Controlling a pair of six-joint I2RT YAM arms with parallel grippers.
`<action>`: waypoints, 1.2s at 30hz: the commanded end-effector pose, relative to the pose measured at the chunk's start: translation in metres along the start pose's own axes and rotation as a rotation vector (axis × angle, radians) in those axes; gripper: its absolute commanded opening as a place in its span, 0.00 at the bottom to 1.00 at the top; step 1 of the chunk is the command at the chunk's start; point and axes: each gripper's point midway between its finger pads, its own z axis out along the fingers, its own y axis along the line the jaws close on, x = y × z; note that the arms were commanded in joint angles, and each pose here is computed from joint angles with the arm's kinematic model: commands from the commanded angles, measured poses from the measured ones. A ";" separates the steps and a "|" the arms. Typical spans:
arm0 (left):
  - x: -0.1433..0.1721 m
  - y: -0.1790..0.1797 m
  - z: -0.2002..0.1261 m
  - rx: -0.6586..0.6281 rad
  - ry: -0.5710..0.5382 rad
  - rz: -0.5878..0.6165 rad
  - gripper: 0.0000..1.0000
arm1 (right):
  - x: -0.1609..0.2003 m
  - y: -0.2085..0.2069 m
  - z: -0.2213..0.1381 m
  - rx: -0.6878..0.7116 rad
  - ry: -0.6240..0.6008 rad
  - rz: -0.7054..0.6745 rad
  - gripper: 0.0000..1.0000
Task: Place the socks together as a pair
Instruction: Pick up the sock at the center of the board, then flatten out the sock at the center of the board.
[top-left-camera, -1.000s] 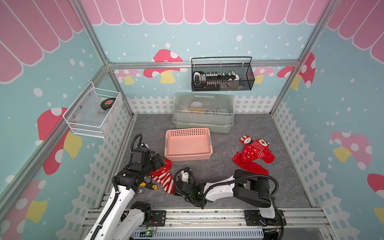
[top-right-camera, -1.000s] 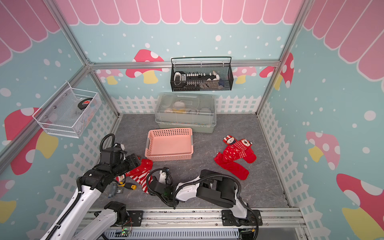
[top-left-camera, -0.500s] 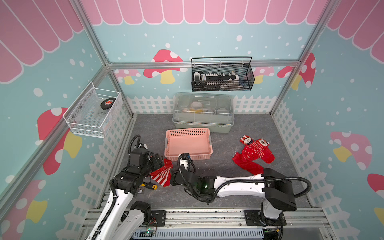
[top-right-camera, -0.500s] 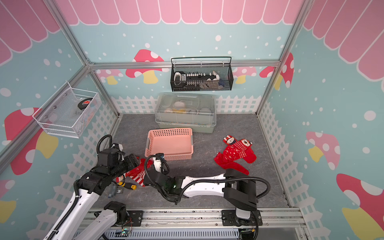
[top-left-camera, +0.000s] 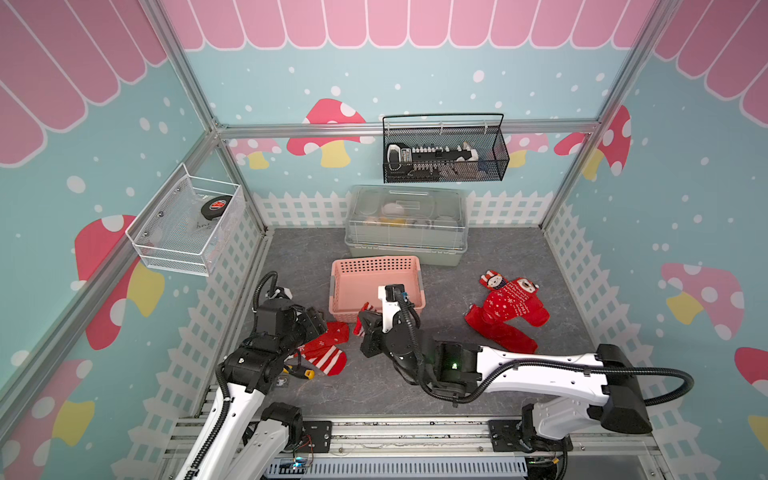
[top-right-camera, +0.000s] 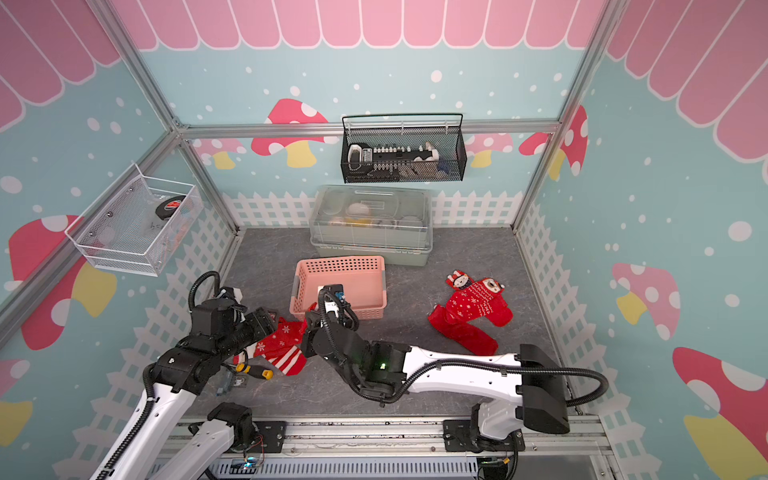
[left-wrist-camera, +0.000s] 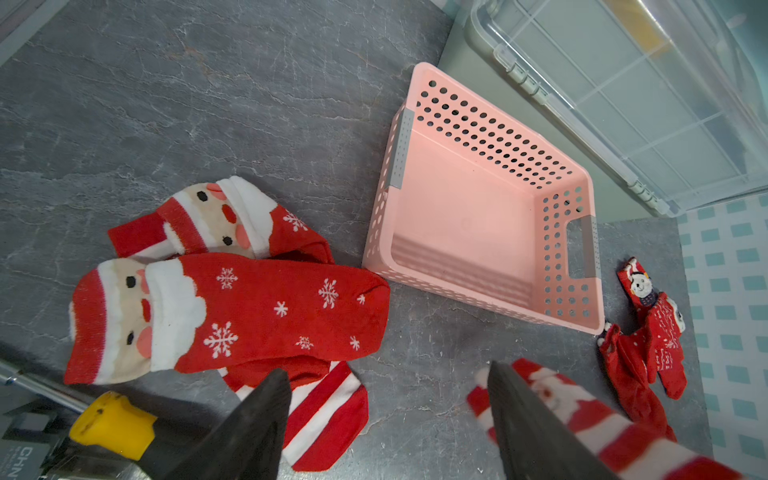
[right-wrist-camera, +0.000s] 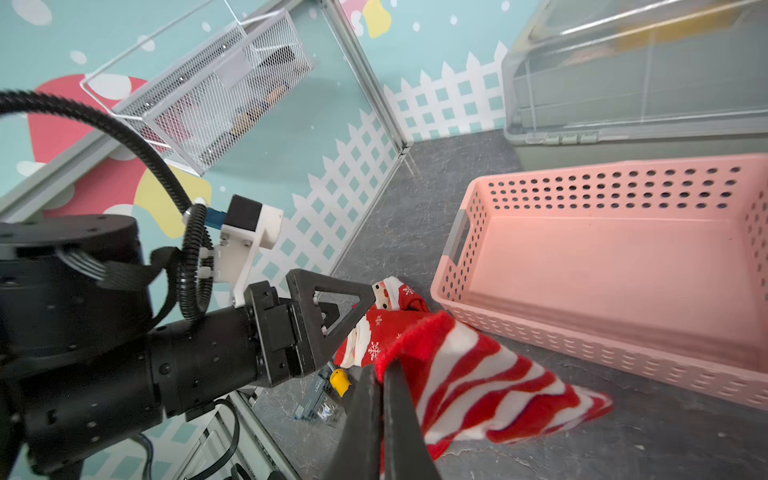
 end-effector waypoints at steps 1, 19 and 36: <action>-0.003 0.001 -0.003 -0.005 -0.008 -0.002 0.75 | -0.002 -0.032 -0.018 0.099 -0.010 -0.079 0.00; -0.006 0.006 -0.004 -0.034 -0.033 0.008 0.75 | -0.017 0.007 -0.016 -0.079 -0.010 -0.042 0.00; 0.008 -0.011 0.006 0.026 0.063 0.011 0.79 | 0.088 -0.244 -0.092 0.477 0.226 -0.021 0.60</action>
